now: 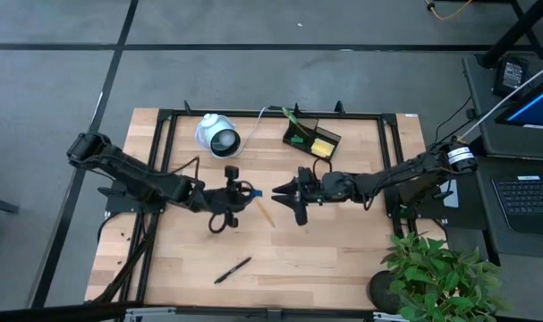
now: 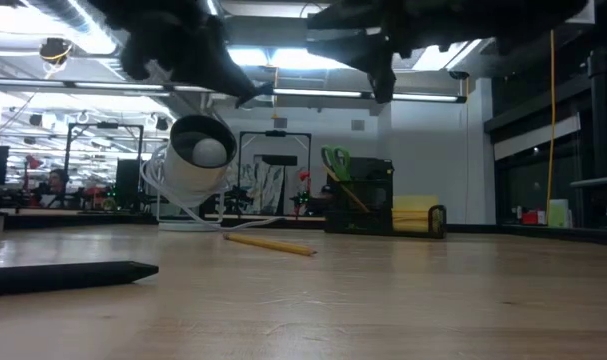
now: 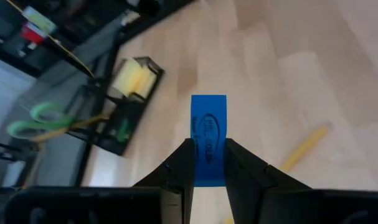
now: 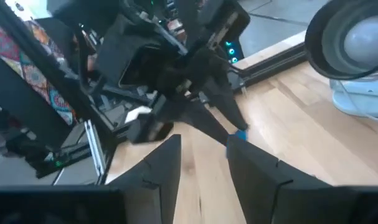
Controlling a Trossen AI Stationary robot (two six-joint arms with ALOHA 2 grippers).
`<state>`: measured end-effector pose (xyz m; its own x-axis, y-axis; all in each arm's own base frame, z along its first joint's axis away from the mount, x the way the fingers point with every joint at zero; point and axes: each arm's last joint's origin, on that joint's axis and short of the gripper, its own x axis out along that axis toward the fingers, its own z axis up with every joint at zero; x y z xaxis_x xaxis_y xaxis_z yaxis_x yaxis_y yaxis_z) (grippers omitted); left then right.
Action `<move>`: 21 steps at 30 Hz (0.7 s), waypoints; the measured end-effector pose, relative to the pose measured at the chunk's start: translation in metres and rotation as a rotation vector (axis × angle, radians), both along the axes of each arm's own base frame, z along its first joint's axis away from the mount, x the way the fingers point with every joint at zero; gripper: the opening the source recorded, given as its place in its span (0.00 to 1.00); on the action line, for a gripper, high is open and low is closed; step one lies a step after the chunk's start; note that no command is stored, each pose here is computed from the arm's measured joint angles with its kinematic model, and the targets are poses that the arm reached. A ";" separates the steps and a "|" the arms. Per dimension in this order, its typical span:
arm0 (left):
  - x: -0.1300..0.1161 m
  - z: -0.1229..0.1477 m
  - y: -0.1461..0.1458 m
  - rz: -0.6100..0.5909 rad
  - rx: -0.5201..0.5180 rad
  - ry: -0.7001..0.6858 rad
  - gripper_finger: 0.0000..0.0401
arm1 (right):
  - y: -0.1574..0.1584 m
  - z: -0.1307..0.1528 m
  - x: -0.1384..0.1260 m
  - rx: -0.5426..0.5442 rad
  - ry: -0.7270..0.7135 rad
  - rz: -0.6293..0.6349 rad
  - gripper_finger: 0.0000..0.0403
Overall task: Pick and place office supplies into organizer
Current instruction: Put the blue eraser into the desk organizer
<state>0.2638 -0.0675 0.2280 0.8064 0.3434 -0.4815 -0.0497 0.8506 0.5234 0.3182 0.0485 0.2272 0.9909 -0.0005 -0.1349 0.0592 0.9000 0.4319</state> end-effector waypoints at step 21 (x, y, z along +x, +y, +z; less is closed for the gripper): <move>0.009 0.012 0.010 0.006 0.133 -0.081 0.17 | -0.024 -0.006 0.034 0.055 0.124 -0.095 0.34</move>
